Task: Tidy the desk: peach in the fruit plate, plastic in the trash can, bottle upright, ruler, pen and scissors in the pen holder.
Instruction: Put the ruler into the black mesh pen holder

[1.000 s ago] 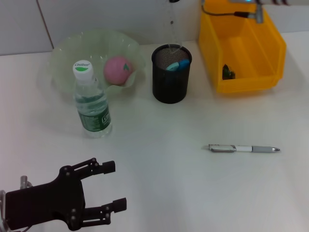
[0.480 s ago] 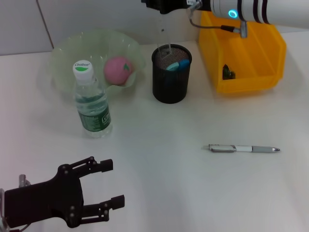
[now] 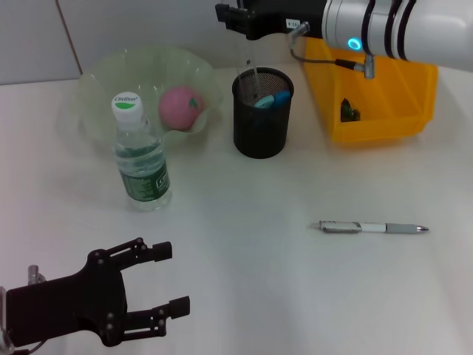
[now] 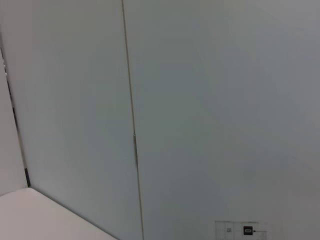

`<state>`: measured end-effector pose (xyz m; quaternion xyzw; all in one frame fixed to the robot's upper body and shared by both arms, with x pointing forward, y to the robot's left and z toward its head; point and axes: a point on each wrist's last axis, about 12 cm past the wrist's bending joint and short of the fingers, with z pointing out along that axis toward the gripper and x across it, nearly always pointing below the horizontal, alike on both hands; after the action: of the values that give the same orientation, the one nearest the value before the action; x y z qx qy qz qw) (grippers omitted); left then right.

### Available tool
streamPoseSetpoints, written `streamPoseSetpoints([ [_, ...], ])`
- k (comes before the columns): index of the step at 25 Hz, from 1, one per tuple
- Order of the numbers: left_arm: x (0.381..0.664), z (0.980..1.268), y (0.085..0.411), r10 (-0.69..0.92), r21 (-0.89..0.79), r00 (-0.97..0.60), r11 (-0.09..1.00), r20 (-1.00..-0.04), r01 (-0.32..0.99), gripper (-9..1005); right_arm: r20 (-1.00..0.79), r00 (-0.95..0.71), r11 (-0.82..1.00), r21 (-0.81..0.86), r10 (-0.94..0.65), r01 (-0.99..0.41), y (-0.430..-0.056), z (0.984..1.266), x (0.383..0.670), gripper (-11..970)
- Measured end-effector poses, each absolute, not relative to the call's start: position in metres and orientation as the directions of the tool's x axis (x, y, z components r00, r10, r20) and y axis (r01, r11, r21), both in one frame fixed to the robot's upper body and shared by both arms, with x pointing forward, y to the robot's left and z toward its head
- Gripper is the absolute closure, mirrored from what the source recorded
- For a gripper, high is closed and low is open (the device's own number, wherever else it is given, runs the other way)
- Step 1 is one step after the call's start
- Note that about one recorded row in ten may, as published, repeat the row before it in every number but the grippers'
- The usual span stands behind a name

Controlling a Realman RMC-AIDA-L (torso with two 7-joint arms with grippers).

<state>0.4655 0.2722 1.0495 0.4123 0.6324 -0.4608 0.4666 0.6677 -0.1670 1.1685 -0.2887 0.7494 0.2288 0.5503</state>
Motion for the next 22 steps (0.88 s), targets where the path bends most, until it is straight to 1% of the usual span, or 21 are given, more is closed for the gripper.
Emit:
streamPoseSetpoints([
  [20,0.465,1.051,0.274,0.09,-0.197,-0.223,0.235,-0.971,0.952,156,-0.945,-0.256,0.75,0.019,-0.201,-0.661,-0.179,1.149,0.662,578],
  [22,0.465,1.051,0.274,0.09,-0.196,-0.222,0.236,-0.971,0.952,156,-0.946,-0.256,0.751,0.02,-0.2,-0.661,-0.18,1.149,0.662,529],
])
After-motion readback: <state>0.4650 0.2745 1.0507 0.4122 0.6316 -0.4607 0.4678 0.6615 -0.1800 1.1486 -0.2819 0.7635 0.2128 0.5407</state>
